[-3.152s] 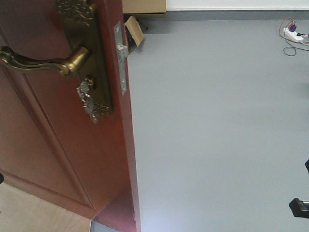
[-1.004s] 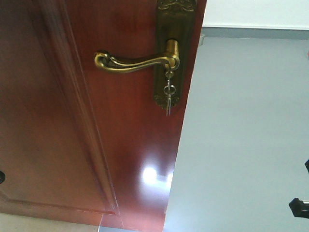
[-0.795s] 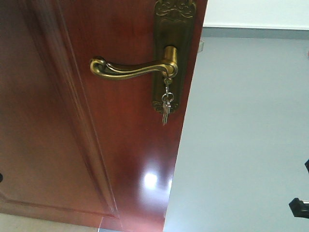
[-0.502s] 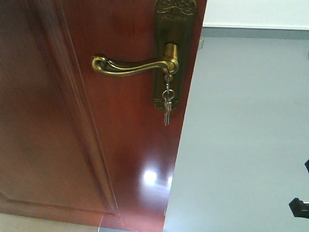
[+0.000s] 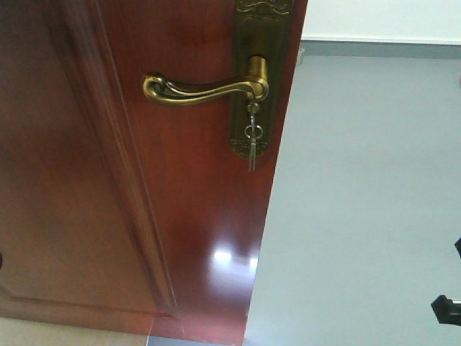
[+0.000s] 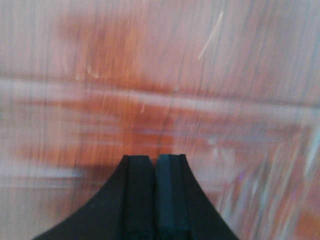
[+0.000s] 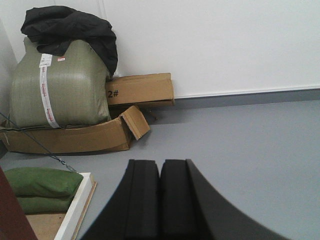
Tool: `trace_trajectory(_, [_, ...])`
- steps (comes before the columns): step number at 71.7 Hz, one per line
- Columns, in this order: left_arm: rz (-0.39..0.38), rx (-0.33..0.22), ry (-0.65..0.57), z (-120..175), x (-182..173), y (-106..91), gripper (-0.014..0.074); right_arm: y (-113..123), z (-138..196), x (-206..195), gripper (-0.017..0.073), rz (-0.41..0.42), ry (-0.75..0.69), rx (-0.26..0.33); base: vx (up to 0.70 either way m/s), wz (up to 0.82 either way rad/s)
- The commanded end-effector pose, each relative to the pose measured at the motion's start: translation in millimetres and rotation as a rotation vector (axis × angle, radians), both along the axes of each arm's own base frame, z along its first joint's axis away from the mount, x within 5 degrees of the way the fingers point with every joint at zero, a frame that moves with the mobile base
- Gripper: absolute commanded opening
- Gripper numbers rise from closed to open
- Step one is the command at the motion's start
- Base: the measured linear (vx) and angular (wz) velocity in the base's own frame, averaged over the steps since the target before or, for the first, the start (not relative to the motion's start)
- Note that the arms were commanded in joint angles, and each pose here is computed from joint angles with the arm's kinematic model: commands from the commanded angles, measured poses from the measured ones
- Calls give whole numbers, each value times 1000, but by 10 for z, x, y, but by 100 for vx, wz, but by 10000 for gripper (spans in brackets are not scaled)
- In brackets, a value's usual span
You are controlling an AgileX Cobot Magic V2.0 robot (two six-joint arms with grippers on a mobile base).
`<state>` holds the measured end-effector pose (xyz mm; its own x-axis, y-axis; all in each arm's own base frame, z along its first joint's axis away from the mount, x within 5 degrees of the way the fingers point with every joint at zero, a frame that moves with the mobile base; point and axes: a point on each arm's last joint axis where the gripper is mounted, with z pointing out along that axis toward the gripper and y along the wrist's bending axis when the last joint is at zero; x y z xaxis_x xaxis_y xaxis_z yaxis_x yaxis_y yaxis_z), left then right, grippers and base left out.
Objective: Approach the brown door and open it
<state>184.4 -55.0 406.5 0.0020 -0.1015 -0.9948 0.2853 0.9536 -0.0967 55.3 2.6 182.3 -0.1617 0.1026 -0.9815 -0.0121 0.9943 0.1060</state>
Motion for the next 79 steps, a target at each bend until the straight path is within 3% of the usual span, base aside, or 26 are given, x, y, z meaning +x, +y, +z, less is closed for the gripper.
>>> trace_trajectory(1, [-11,-23,-150,153,-206,52,14,-9,70,4,0,-8,-86,-13,0,0])
trace_trajectory(12, [19,-36,-176,-223,-526,197,14,-9,70,4,0,-8,-86,-13,0,0])
trace_trajectory(31, [89,-21,-100,-1339,-1002,379,14,-9,70,4,0,-8,-86,-13,0,0])
trace_trajectory(44, [89,-31,-129,-1983,-1226,416,14,-9,70,4,0,-8,-86,-13,0,0])
trace_trajectory(66, [119,-12,-37,-2061,-1268,450,14,-9,70,4,0,-8,-86,-13,0,0])
trace_trajectory(79, [114,-19,-67,-2032,-1268,445,14,-9,70,4,0,-8,-86,-13,0,0])
